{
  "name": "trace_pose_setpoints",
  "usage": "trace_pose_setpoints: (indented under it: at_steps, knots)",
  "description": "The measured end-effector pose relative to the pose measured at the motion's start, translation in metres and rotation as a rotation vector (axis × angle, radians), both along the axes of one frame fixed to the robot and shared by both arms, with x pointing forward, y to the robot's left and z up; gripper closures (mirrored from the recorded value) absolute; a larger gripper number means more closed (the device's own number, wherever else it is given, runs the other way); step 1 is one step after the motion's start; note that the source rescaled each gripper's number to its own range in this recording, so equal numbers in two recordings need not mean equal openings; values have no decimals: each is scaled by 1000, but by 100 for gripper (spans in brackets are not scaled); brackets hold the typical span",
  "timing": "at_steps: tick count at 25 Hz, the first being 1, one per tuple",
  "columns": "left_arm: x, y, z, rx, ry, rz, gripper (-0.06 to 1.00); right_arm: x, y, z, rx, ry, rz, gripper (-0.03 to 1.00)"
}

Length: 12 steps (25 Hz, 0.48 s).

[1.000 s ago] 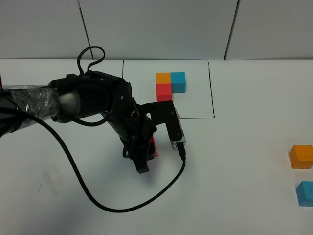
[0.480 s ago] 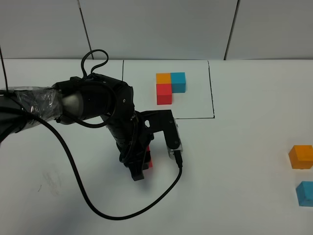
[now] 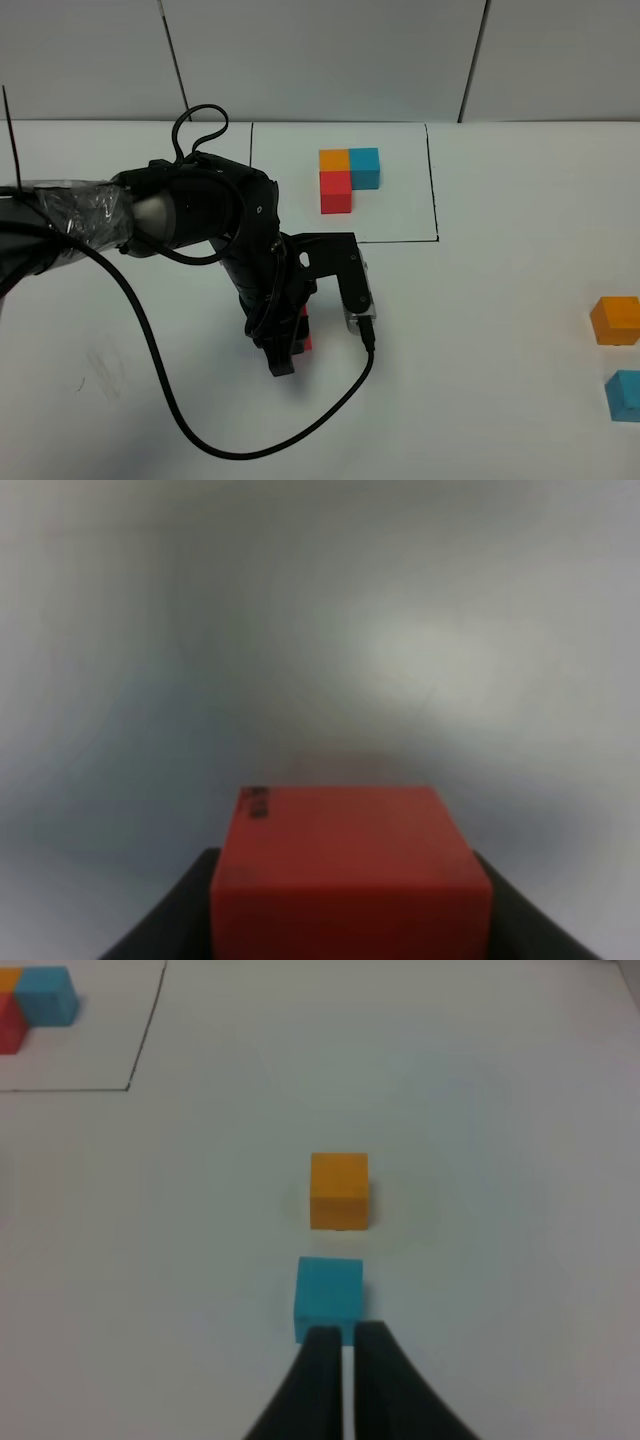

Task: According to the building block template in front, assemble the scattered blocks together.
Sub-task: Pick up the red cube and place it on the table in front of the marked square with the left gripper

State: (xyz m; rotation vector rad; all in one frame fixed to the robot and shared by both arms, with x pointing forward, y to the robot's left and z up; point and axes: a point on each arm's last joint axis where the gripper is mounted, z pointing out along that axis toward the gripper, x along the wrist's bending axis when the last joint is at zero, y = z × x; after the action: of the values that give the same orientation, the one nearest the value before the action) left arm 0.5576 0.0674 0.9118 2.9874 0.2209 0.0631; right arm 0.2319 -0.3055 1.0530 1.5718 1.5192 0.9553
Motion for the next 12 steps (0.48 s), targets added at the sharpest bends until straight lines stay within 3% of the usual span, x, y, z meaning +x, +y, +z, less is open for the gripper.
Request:
trace_pose_setpoints:
  at_steps: [12]
  knots:
    - [0, -1, -23, 32, 43, -12, 42, 0, 0, 0, 0, 0, 0, 97]
